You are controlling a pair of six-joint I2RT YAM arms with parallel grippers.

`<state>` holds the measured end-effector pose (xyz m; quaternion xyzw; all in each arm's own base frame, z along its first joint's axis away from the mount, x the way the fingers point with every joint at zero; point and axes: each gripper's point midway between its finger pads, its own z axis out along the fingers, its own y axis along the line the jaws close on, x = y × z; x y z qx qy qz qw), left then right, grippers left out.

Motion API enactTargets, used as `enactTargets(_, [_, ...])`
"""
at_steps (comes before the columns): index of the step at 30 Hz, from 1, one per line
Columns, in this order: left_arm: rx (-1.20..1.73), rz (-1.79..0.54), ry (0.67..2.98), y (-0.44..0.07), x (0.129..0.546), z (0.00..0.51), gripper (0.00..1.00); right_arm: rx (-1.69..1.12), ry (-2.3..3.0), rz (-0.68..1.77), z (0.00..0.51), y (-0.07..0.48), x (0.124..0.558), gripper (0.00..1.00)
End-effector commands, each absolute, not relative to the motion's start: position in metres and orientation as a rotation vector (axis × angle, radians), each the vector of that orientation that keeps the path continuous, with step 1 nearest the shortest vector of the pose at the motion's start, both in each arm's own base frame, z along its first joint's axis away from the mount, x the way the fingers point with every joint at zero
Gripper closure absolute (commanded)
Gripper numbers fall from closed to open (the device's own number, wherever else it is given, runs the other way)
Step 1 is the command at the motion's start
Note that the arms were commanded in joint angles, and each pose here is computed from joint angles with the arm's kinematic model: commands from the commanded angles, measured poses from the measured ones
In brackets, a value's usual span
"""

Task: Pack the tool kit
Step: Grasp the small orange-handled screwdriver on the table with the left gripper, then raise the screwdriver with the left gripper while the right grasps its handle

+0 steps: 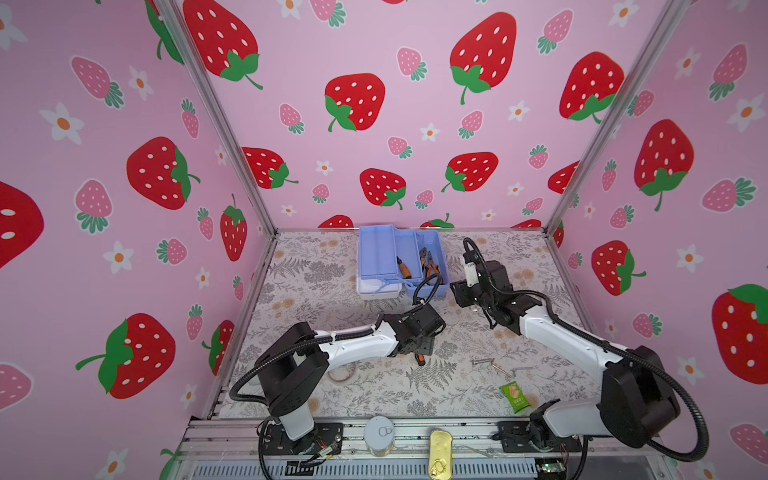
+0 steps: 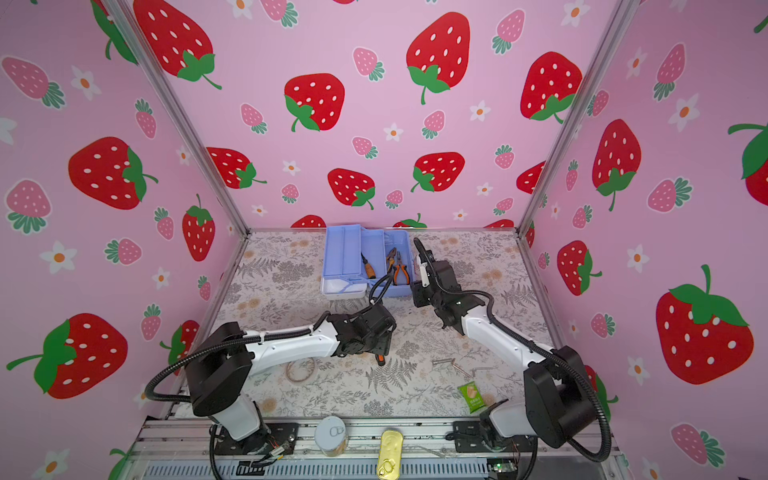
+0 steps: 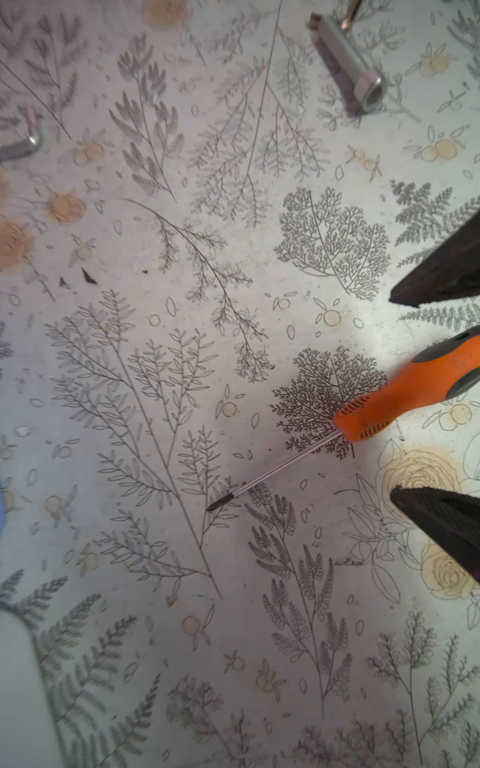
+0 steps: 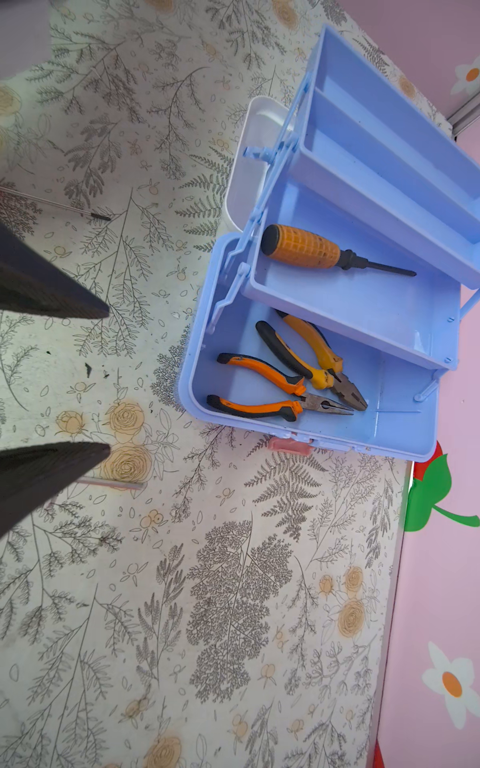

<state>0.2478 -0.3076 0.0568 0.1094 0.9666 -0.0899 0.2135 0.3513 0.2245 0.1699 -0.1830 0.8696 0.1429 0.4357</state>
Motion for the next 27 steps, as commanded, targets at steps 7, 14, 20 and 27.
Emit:
enactTargets(7, [0.271, -0.227, 2.844, -0.314, 0.228, 0.03, 0.55, -0.463, 2.144, 0.37, 0.174, 0.225, 0.348, 0.49])
enactTargets(14, [0.271, -0.23, 2.841, -0.315, 0.229, 0.027, 0.72, -0.461, 2.146, 0.369, 0.174, 0.224, 0.347, 0.49])
enactTargets(20, [0.292, -0.242, 2.845, -0.319, 0.232, 0.026, 0.99, -0.449, 2.133, 0.361, 0.181, 0.221, 0.345, 0.49])
enactTargets(27, [0.339, -0.293, 2.72, -0.319, 0.241, 0.072, 1.0, -0.44, 2.127, 0.366, 0.187, 0.218, 0.342, 0.49])
